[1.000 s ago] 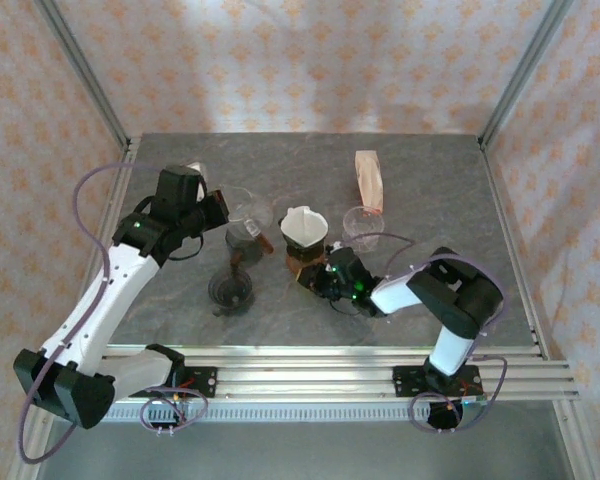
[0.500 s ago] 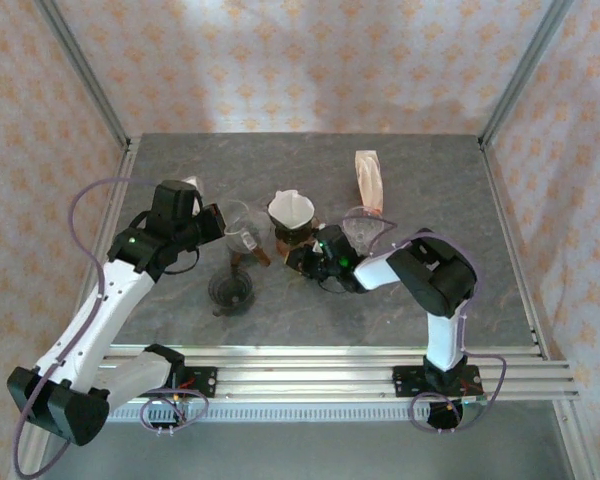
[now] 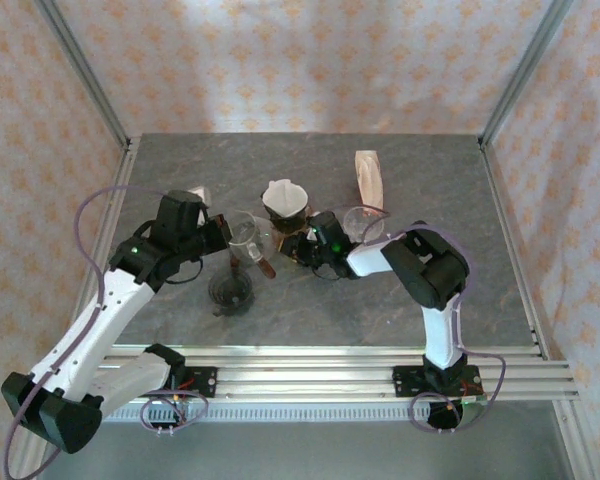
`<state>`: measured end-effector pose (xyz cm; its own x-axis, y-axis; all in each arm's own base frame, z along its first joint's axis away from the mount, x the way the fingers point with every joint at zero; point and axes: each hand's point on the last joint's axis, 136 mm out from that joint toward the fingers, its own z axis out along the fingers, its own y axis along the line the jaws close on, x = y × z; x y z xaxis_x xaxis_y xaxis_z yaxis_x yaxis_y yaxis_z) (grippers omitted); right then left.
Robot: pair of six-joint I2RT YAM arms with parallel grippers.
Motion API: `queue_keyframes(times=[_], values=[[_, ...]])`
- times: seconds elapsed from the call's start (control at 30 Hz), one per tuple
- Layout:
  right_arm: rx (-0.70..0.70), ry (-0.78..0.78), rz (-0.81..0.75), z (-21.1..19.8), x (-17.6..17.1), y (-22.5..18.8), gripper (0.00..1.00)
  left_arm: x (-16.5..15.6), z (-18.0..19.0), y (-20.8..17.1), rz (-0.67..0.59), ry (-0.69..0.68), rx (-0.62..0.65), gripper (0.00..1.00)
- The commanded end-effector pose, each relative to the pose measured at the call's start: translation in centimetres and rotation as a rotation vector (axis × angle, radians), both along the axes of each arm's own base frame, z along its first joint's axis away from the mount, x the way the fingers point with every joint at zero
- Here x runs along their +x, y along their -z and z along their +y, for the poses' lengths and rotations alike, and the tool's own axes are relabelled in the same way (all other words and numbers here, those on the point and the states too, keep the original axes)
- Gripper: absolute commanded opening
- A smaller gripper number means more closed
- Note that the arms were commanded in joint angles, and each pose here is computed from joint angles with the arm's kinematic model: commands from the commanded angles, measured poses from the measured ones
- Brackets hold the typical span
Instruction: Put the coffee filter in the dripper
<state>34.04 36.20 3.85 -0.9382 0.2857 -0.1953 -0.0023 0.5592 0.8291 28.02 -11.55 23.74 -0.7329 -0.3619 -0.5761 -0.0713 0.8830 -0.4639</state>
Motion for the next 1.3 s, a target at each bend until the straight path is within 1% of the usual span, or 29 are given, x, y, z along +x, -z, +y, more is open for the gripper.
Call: queue_keyframes(times=[0.0,0.13,0.27,0.33,0.43,0.53,0.67,0.8,0.9,1.0,1.1,1.27], values=[[-0.009,0.034,-0.024,-0.7,0.4,0.2,0.28,-0.3,-0.4,-1.5,-0.057,-0.005,0.001,0.0],[-0.016,0.038,-0.023,-1.4,-1.2,0.2,0.36,-1.0,-0.8,-1.5,-0.056,0.01,0.008,0.0],[-0.027,0.036,-0.024,-1.8,-3.4,0.0,0.42,-2.1,-1.2,-1.2,-0.054,0.027,0.026,0.0],[-0.054,0.03,-0.033,-2.2,-4.9,-0.1,0.44,-2.8,-1.5,-1.0,-0.053,0.037,0.029,0.0],[-0.119,0.047,-0.041,-3.7,-7.1,0.1,0.46,-4.0,-2.2,-0.6,-0.055,0.059,0.049,0.0],[-0.182,0.109,-0.049,-6.6,-9.0,-0.1,0.46,-4.9,-3.3,0.2,-0.05,0.086,0.066,0.0],[-0.333,0.22,-0.094,-12.4,-11.1,-1.2,0.46,-5.9,-6.2,2.1,-0.042,0.135,0.072,0.0],[-0.442,0.35,-0.156,-18.5,-12.5,-4.4,0.47,-6.3,-9.7,3.9,-0.028,0.195,0.11,0.0],[-0.46,0.418,-0.208,-21.8,-13.5,-6.8,0.49,-6.1,-12.5,5.4,-0.006,0.233,0.11,0.0],[-0.445,0.458,-0.243,-23.7,-14.3,-8.4,0.51,-5.7,-15.2,7.0,0.021,0.273,0.125,0.0],[-0.44,0.472,-0.25,-24.7,-14.9,-8.9,0.52,-5.3,-17.3,8.6,0.054,0.303,0.16,0.0],[-0.445,0.46,-0.239,-24.8,-15.2,-8.7,0.53,-4.5,-17.8,9.7,0.064,0.297,0.215,0.0]])
